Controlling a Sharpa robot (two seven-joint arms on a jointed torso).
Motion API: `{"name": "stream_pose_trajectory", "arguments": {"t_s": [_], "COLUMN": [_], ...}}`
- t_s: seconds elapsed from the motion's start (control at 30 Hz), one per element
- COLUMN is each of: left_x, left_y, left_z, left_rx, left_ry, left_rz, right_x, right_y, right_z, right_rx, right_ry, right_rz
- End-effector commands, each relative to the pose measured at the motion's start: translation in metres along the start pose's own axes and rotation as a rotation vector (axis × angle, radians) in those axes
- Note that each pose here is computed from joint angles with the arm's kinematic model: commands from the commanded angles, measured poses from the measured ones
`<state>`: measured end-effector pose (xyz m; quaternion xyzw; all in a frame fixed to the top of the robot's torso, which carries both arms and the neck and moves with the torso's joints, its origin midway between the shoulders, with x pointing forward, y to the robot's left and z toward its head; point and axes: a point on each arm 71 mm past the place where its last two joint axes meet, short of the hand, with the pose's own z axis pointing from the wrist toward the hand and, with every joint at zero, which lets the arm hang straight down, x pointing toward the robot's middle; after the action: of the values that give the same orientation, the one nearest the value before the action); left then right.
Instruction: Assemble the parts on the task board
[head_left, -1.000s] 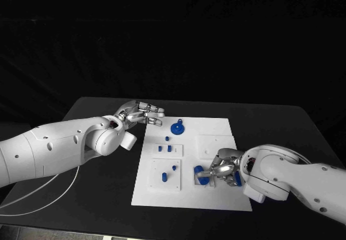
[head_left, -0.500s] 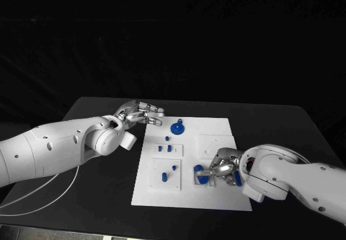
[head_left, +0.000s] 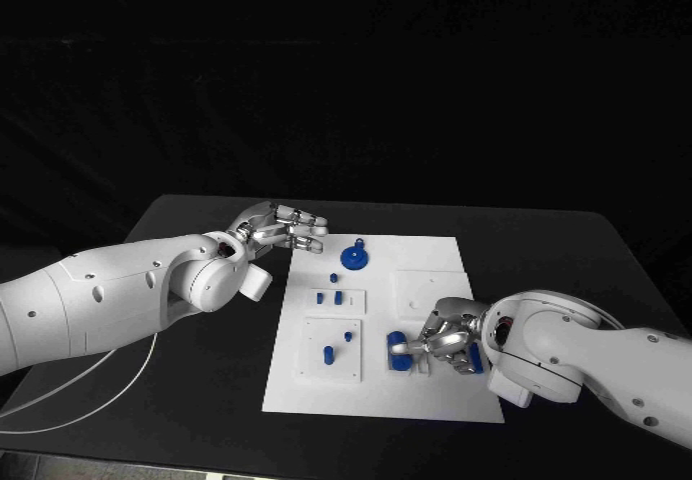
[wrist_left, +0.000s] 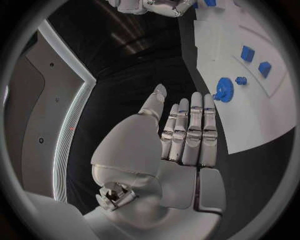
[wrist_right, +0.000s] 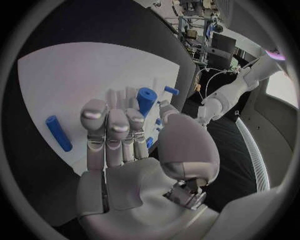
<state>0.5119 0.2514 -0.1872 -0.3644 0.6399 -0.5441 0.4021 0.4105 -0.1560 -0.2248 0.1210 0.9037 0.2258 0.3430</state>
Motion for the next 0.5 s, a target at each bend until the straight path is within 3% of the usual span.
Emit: {"name": "stream_pose_trajectory", "arguments": {"t_s": [0.03, 0.5], "left_x": [0.0012, -0.0008], "left_y": [-0.0007, -0.0003], "left_z": [-0.0002, -0.0009], "left_rx": [0.005, 0.004], "left_ry": [0.011, 0.007], "left_rz": [-0.002, -0.001], "right_x": [0.002, -0.001], "right_y": [0.000, -0.011], "right_z": [-0.002, -0.007], "right_rx": [-0.031, -0.034], "right_ry": [0.033, 0.054], "right_rz": [-0.020, -0.045]}}
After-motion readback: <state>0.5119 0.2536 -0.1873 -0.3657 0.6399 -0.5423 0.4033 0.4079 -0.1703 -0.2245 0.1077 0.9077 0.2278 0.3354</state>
